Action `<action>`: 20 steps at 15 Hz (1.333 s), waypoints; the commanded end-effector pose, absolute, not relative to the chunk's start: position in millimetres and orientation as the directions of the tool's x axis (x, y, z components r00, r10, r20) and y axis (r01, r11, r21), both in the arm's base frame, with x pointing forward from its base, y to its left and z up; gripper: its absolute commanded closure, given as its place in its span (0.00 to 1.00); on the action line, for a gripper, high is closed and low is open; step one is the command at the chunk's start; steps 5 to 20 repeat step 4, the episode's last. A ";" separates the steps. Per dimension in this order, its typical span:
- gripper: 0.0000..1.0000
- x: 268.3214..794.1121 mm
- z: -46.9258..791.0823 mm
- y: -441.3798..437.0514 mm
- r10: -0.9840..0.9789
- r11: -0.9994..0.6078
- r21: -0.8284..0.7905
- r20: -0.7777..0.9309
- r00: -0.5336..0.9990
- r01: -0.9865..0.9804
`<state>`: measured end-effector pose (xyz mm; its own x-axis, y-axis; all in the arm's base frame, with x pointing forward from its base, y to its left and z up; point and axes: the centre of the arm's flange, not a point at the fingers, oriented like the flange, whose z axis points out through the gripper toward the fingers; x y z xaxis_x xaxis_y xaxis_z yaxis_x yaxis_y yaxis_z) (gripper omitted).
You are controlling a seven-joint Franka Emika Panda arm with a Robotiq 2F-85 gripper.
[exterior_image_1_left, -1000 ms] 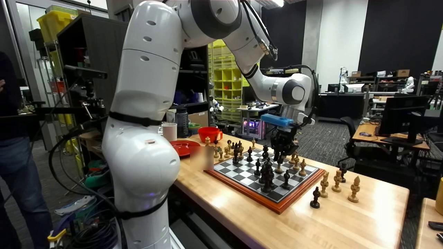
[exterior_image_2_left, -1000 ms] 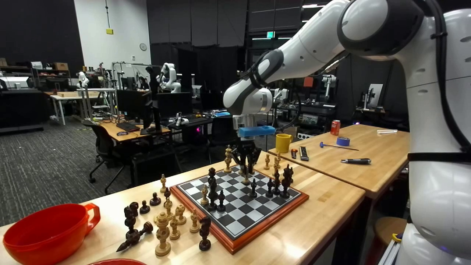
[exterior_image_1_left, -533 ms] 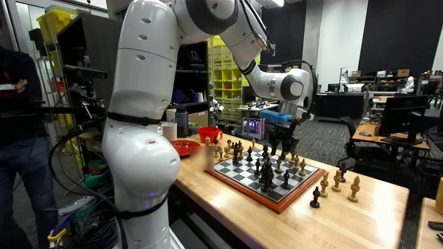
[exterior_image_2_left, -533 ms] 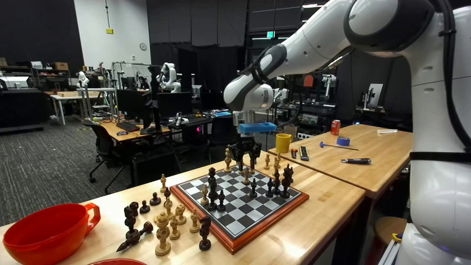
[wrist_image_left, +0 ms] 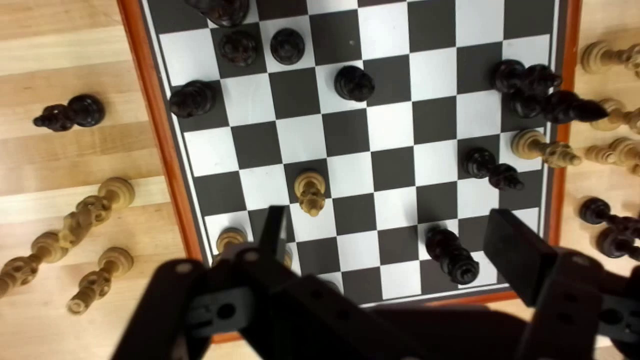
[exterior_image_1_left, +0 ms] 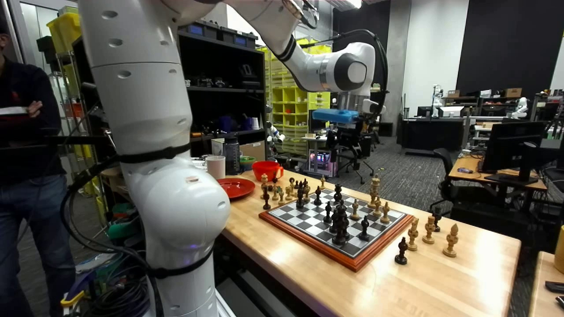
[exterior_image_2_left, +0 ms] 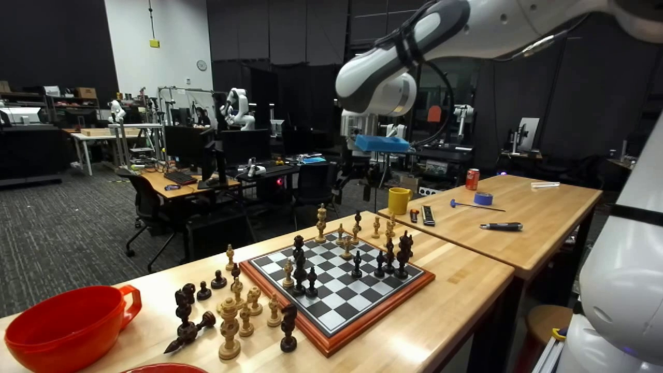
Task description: Shift one white chess piece to the next square
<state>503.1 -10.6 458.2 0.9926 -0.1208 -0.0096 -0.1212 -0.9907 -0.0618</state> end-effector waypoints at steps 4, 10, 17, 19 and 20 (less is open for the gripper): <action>0.00 445.5 496.2 -6.5 -0.034 -0.997 -0.069 0.077 0.996 -0.029; 0.00 445.5 496.2 -6.5 -0.034 -0.997 -0.069 0.077 0.996 -0.029; 0.00 445.5 496.2 -6.5 -0.034 -0.997 -0.069 0.077 0.996 -0.029; 0.00 445.5 496.2 -6.5 -0.034 -0.997 -0.069 0.077 0.996 -0.029; 0.00 445.5 496.2 -6.5 -0.034 -0.997 -0.069 0.077 0.996 -0.029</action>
